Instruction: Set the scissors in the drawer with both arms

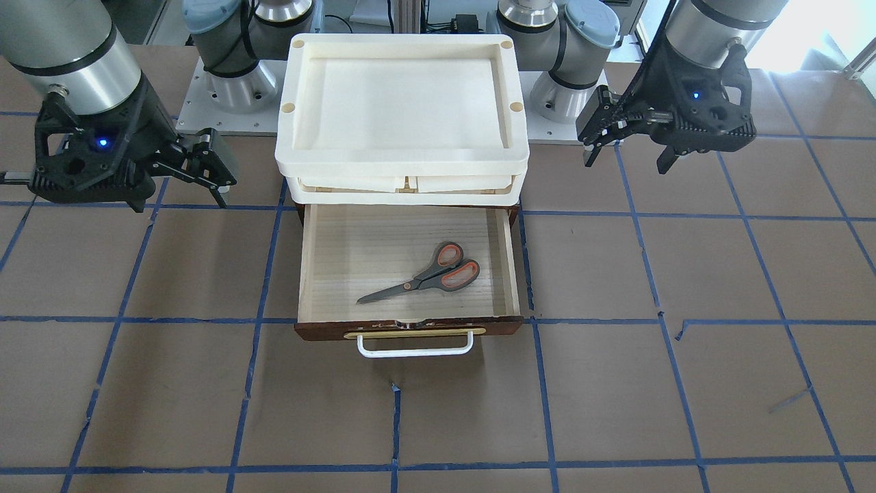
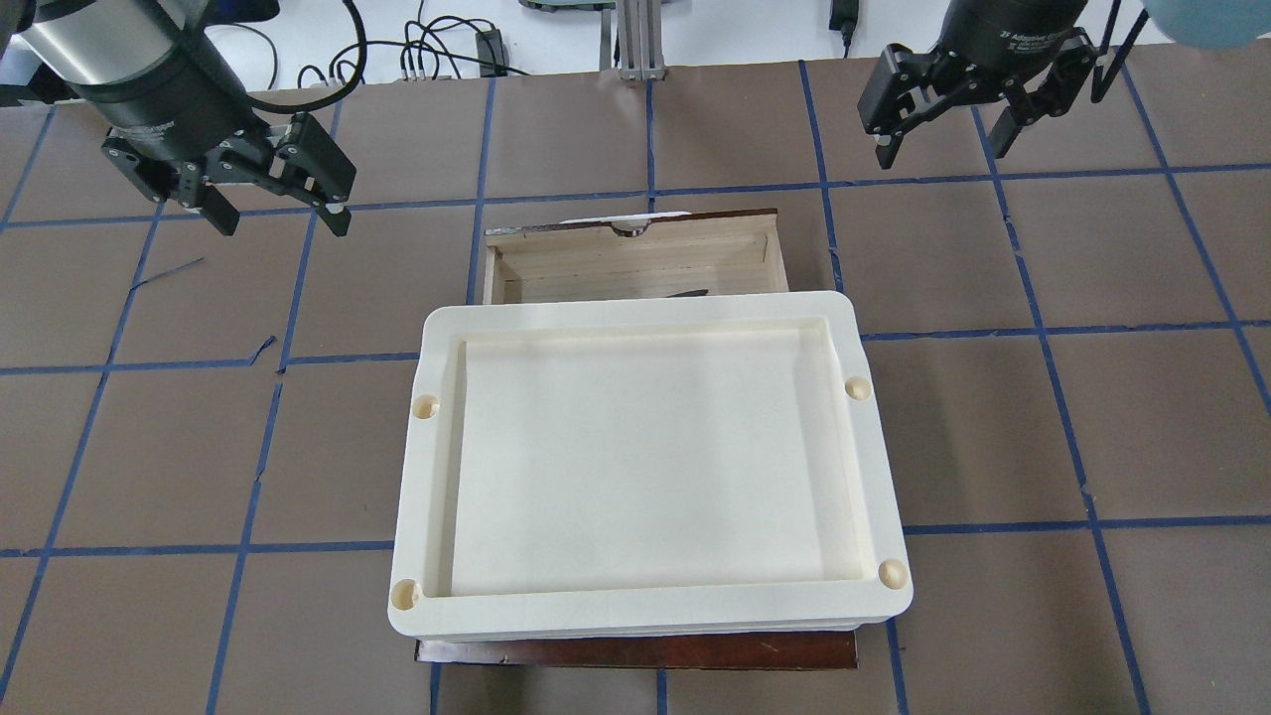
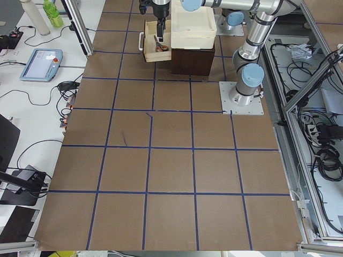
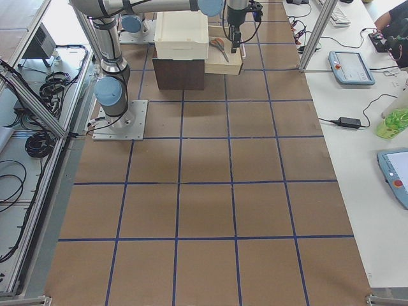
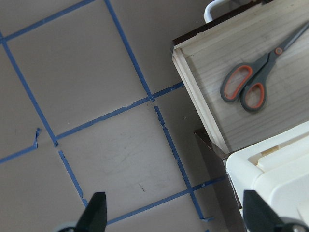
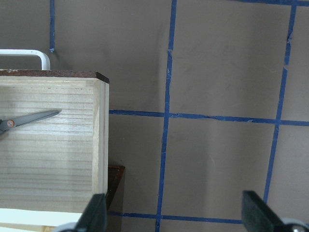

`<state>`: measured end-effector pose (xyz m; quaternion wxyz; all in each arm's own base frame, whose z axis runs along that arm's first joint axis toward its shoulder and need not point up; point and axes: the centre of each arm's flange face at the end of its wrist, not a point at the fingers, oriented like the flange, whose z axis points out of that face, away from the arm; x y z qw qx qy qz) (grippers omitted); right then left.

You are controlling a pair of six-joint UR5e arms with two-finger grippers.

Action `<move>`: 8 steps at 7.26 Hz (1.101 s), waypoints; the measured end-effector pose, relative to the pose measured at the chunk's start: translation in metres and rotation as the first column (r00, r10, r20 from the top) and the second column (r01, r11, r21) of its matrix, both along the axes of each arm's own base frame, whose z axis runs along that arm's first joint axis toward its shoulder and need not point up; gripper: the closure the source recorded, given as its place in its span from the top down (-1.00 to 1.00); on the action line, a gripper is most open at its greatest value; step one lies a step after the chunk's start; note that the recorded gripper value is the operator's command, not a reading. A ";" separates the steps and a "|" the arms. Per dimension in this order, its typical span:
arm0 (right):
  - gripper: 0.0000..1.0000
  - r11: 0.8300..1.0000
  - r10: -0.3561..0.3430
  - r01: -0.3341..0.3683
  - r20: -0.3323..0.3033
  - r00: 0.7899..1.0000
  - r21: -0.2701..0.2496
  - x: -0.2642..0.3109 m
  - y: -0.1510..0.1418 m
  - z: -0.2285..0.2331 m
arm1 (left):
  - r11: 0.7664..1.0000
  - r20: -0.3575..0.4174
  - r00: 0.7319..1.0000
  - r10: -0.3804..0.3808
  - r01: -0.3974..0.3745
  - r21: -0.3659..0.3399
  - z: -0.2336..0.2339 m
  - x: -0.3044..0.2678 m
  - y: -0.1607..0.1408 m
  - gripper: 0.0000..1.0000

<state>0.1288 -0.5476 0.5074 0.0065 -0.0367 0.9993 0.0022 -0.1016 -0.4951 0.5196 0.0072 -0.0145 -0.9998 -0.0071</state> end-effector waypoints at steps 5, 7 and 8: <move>1.00 1.000 0.000 0.000 -0.001 1.000 0.000 0.000 0.000 0.000 | 0.999 0.046 0.998 0.035 -0.035 -0.003 -0.001 -0.007 0.005 0.99; 1.00 1.000 -0.001 0.001 0.000 1.000 -0.002 0.000 0.000 0.000 | 0.999 0.047 0.998 0.034 -0.034 -0.005 0.000 -0.007 0.006 0.99; 1.00 1.000 -0.002 0.002 -0.001 1.000 -0.002 0.000 0.000 0.001 | 0.999 0.049 0.998 0.034 -0.034 -0.005 0.000 -0.007 0.006 0.99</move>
